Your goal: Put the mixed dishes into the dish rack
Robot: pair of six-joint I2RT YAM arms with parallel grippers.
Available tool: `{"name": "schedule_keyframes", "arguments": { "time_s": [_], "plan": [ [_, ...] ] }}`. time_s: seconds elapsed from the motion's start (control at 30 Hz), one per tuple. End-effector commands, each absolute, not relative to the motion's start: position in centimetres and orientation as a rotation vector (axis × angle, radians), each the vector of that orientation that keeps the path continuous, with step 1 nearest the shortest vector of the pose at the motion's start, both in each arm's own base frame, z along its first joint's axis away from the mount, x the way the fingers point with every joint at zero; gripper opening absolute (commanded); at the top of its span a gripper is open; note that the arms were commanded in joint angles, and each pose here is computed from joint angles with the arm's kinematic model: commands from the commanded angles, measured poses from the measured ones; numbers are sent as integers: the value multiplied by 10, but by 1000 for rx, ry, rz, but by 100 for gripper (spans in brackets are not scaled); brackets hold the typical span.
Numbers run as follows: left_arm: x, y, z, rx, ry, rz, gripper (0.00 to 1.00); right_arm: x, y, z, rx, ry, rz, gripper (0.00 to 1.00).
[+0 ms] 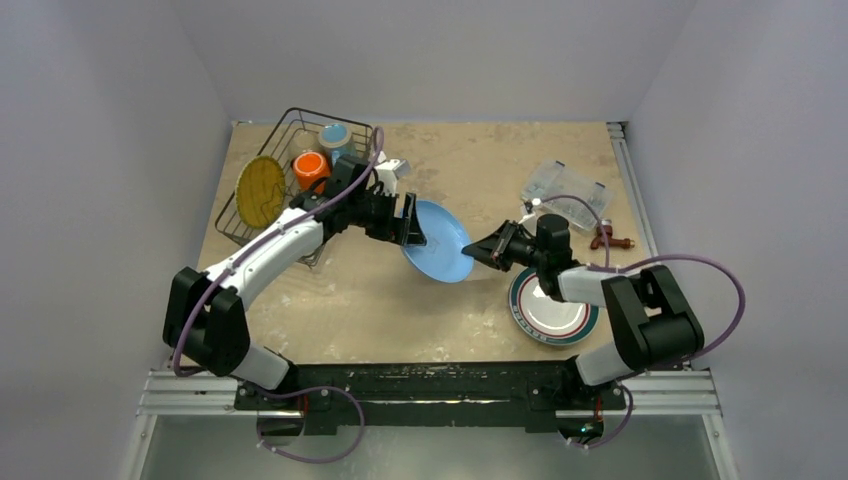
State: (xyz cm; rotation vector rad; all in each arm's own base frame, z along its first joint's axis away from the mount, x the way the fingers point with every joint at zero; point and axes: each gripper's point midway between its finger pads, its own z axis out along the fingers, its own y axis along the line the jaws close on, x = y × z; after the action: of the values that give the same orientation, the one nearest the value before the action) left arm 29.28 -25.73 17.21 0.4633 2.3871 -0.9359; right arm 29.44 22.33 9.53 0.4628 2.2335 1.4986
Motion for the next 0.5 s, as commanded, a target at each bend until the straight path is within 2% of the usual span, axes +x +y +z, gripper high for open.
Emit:
{"name": "schedule_keyframes", "arguments": {
  "time_s": [0.0, 0.03, 0.07, 0.1, 0.17, 0.2, 0.23, 0.3, 0.33, 0.4, 0.47],
  "plan": [
    [285, -275, 189, 530, 2384, -1014, 74, 305, 220, 141, 462, 2034, 1537, 0],
    [285, -274, 186, 534, 2396, -986, 69, 304, 218, 143, 472, 2018, 1530, 0],
    [286, -273, 184, 540, 2405, -952, 60, 303, 217, 145, 475, 2001, 1524, 0],
    [287, -269, 182, 541, 2416, -905, 46, 302, 217, 147, 463, 1985, 1515, 0],
    [294, -257, 181, 535, 2425, -763, 9, 301, 219, 148, 407, 1991, 1454, 0],
    [299, -248, 184, 527, 2414, -655, 0, 302, 220, 146, 361, 2018, 1390, 0],
    [305, -235, 186, 515, 2399, -521, 0, 302, 221, 141, 322, 2067, 1309, 9],
    [318, -201, 200, 461, 2320, -228, 0, 304, 217, 129, 241, 2178, 1061, 48],
    [324, -183, 207, 422, 2274, -98, 0, 302, 215, 126, 176, 2220, 912, 61],
    [329, -158, 223, 361, 2186, 50, 0, 295, 212, 123, 56, 2263, 686, 77],
    [331, -141, 237, 307, 2122, 132, 0, 289, 208, 120, -15, 2280, 570, 83]
  ]
}}
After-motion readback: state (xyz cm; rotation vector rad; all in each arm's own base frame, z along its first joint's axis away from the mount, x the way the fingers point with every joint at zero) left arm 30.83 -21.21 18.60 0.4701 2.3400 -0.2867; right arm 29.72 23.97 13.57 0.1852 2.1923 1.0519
